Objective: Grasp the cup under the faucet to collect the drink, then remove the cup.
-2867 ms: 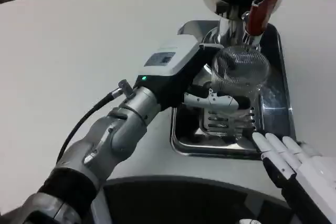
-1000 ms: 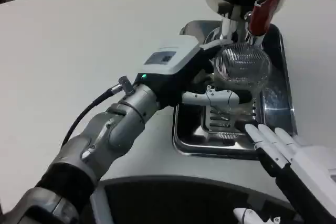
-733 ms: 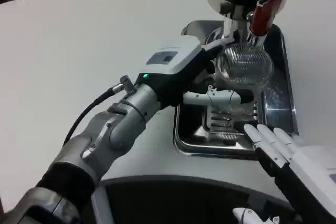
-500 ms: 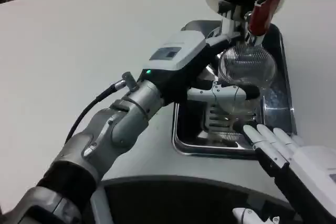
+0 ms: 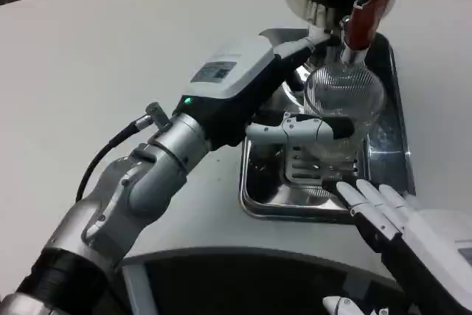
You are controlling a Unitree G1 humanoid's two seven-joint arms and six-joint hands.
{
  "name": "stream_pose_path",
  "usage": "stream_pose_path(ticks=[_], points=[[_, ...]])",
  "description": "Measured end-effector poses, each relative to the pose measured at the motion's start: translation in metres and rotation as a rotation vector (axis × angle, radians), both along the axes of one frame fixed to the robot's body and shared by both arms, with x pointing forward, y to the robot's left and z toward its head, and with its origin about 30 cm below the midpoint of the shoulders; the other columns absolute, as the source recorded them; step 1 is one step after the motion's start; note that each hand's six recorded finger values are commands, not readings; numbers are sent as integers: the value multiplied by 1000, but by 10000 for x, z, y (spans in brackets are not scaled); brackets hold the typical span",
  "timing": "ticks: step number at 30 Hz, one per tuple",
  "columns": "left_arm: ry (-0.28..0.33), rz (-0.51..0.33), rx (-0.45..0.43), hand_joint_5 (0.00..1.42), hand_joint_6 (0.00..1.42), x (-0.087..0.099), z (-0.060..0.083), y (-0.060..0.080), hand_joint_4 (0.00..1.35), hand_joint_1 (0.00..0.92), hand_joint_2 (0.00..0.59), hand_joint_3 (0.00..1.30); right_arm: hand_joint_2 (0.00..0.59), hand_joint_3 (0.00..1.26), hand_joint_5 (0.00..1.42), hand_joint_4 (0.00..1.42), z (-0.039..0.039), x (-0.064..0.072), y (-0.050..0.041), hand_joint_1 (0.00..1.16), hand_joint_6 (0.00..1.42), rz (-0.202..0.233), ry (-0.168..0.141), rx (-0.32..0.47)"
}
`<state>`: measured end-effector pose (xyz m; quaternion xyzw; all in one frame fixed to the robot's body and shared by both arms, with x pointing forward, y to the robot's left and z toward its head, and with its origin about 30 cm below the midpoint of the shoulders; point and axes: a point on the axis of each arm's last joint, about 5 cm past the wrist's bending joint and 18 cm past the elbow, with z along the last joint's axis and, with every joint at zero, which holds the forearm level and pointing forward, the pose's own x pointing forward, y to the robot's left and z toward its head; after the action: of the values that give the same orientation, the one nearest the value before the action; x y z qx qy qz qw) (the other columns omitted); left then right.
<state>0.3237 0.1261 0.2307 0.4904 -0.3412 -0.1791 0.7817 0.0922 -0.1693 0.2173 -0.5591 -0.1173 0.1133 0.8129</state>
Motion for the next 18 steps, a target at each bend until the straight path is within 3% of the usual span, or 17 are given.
stream_pose_path(ticks=[12, 18], points=[[-66, -3, -99, 530, 961, -264, 135, 211, 285, 101, 87, 262, 405, 50, 0, 0, 1, 5, 9, 292, 0, 6, -2, 4], [-150, -16, -160, 552, 982, -414, 324, 329, 337, 94, 86, 312, 405, 53, 0, 0, 3, 11, 14, 292, 0, 8, -2, 9]])
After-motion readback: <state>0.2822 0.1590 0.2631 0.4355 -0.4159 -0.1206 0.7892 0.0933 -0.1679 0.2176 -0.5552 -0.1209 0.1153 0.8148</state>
